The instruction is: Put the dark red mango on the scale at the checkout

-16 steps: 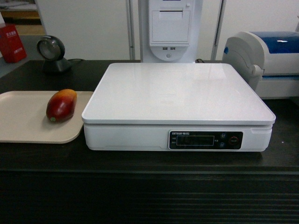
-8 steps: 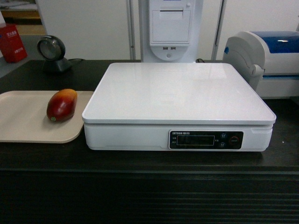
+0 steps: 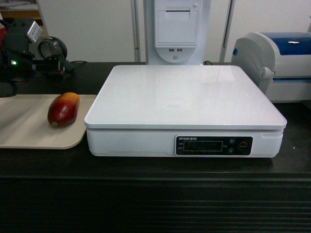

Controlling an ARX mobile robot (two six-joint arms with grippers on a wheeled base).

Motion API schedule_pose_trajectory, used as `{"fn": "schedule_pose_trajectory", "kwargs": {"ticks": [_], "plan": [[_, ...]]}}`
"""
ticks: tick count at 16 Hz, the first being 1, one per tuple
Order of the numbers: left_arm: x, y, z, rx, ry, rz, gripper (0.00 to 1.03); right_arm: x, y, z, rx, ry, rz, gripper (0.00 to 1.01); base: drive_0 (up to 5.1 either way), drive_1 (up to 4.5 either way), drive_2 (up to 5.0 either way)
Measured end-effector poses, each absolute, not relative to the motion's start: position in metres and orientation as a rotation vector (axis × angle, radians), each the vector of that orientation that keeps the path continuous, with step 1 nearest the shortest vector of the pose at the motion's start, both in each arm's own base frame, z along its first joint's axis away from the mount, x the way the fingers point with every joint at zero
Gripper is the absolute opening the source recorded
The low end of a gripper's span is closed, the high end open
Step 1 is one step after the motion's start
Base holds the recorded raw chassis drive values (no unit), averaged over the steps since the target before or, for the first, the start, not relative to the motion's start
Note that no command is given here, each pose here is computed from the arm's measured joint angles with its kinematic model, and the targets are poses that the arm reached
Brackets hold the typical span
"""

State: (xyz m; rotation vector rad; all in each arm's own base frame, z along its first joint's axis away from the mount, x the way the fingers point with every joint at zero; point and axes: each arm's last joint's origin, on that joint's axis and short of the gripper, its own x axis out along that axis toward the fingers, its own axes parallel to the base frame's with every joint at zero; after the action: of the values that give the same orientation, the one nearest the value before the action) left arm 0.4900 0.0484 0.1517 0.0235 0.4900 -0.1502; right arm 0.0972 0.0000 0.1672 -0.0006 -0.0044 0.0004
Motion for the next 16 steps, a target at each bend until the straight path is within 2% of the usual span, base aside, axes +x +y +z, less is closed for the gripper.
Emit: {"fn": "schedule_pose_trajectory", "kwargs": {"ticks": [3, 8, 13, 16], "plan": [[0.507, 0.051, 0.144, 0.006, 0.537, -0.174, 0.98, 0.097, 0.0, 0.167, -0.001, -0.004, 0.0, 0.98, 0.0, 0.0, 0.0], [0.5, 0.036, 0.134, -0.034, 0.7, -0.242, 0.98, 0.097, 0.0, 0.167, -0.001, -0.004, 0.0, 0.98, 0.0, 0.0, 0.0], [0.495, 0.035, 0.126, -0.02, 0.78, -0.203, 0.98, 0.097, 0.0, 0.167, -0.001, -0.004, 0.0, 0.98, 0.0, 0.0, 0.0], [0.493, 0.031, 0.122, 0.008, 0.822, -0.214, 0.98, 0.097, 0.0, 0.167, -0.001, -0.004, 0.0, 0.98, 0.0, 0.0, 0.0]]}}
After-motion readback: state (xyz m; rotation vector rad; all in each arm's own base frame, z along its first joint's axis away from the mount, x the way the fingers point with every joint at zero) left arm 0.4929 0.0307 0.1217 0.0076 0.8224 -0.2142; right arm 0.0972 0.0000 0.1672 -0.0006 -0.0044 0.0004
